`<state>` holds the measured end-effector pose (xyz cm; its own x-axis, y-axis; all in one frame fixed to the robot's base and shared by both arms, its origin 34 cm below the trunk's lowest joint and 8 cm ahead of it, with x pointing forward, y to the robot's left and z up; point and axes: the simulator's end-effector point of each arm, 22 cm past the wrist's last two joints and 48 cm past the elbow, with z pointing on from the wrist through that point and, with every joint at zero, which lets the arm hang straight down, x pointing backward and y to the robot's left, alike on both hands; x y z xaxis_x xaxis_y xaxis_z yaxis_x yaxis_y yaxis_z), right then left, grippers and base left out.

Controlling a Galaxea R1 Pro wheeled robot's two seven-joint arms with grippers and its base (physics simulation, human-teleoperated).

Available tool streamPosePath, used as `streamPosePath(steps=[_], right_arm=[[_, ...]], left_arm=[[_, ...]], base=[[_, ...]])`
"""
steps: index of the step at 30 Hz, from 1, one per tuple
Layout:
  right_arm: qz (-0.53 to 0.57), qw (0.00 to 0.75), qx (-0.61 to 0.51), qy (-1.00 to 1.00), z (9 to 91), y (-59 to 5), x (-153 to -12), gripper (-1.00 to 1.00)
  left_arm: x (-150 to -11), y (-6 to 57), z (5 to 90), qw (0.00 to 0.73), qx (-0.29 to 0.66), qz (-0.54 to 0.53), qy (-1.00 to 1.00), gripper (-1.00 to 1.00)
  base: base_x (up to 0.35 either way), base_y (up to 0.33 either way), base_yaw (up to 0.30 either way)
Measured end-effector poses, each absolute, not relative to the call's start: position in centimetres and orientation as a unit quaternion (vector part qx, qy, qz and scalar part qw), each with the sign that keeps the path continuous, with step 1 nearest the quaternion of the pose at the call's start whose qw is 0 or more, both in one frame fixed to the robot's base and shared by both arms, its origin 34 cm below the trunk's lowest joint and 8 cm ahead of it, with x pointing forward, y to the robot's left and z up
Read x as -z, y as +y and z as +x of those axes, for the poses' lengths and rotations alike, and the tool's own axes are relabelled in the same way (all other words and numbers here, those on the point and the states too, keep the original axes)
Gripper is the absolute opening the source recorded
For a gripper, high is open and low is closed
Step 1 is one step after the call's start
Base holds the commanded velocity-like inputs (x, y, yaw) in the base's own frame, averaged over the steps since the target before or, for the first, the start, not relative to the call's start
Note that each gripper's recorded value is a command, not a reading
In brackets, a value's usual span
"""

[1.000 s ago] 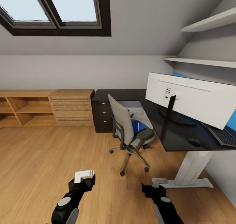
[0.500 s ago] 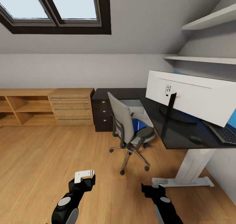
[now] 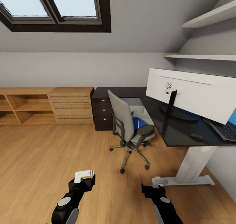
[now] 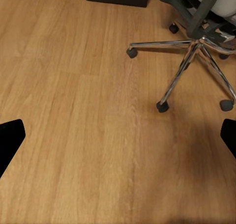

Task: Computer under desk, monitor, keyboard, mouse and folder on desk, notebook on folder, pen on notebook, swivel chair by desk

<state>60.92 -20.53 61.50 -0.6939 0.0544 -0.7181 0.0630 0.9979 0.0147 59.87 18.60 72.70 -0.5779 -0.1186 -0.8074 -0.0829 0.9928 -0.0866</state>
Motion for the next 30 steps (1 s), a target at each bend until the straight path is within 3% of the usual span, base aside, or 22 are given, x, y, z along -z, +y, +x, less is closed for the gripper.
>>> streamPosePath(steps=[30], right_arm=[[0.035,0.407,0.006,0.913,60.9,-20.6,-56.5,1.0]], left_arm=[[-67.1,18.6,59.3,0.457,0.019,-0.057,0.887,1.0]], base=[[0.0,0.0,0.0]])
